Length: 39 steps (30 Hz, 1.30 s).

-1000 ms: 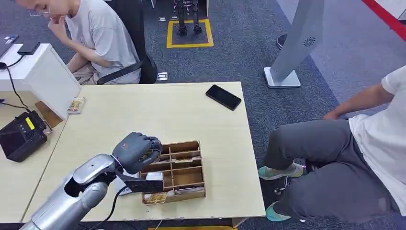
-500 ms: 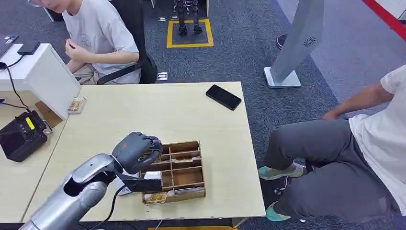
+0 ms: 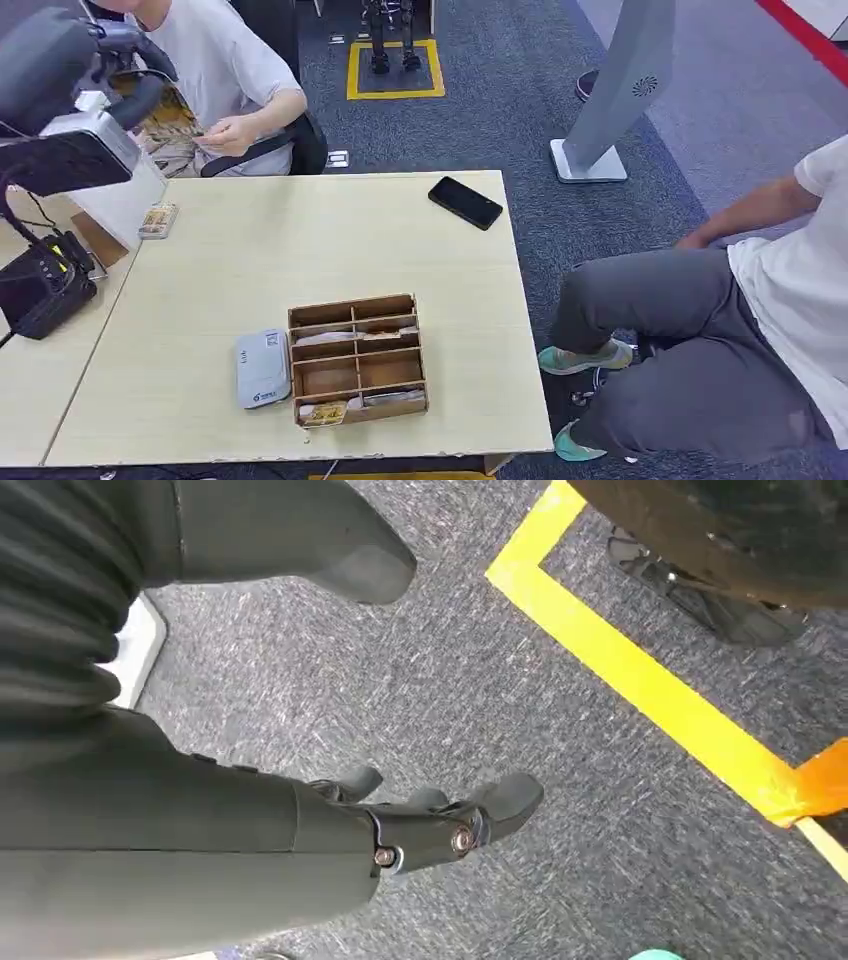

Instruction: Pass the card to the sensor for recognition and then transmit it.

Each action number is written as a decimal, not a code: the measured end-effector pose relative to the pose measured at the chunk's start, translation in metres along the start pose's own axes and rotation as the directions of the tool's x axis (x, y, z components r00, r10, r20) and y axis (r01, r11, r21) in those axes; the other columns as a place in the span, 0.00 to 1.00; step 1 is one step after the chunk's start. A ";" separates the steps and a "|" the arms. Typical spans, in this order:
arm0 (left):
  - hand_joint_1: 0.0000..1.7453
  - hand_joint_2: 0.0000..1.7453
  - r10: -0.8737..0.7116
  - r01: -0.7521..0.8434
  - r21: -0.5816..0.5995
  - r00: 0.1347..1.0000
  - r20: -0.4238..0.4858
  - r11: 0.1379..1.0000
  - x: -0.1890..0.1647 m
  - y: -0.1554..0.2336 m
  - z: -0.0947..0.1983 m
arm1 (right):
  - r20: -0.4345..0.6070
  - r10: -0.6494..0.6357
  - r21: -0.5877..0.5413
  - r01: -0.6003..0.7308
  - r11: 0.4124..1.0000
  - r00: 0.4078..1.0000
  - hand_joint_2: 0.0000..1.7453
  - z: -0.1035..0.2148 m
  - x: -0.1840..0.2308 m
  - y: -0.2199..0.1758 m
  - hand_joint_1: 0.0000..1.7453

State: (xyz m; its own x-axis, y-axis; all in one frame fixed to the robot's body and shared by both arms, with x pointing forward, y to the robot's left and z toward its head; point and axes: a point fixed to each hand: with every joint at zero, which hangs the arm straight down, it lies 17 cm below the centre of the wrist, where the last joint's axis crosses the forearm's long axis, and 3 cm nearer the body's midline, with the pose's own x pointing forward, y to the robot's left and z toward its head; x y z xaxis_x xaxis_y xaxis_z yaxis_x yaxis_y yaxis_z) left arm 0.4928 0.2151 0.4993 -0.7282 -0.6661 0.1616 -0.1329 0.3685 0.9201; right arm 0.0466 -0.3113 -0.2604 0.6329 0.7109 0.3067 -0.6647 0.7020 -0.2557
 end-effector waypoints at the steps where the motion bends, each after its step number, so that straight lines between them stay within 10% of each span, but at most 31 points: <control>1: 1.00 1.00 -0.011 0.011 0.006 1.000 -0.005 1.000 -0.002 0.004 0.001 | -0.001 -0.003 -0.001 0.003 1.000 1.000 1.00 0.000 0.000 -0.001 0.00; 19: 1.00 1.00 -0.145 0.153 0.077 0.985 -0.096 0.985 -0.029 0.037 0.012 | -0.038 -0.040 -0.021 0.039 0.999 0.998 1.00 0.004 -0.010 -0.004 0.00; 39: 1.00 1.00 -0.264 0.262 -0.062 0.874 -0.409 0.963 -0.115 -0.062 -0.004 | -0.016 0.024 -0.004 -0.024 1.000 1.000 1.00 0.004 -0.011 -0.008 0.00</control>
State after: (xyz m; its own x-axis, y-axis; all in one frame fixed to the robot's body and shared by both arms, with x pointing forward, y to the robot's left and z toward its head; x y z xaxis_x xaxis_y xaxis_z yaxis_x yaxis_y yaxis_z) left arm 0.5874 0.2661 0.4249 -0.3260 -0.9443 0.0444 -0.2773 0.1404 0.9505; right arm 0.0435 -0.3244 -0.2582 0.6229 0.7281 0.2862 -0.6780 0.6849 -0.2669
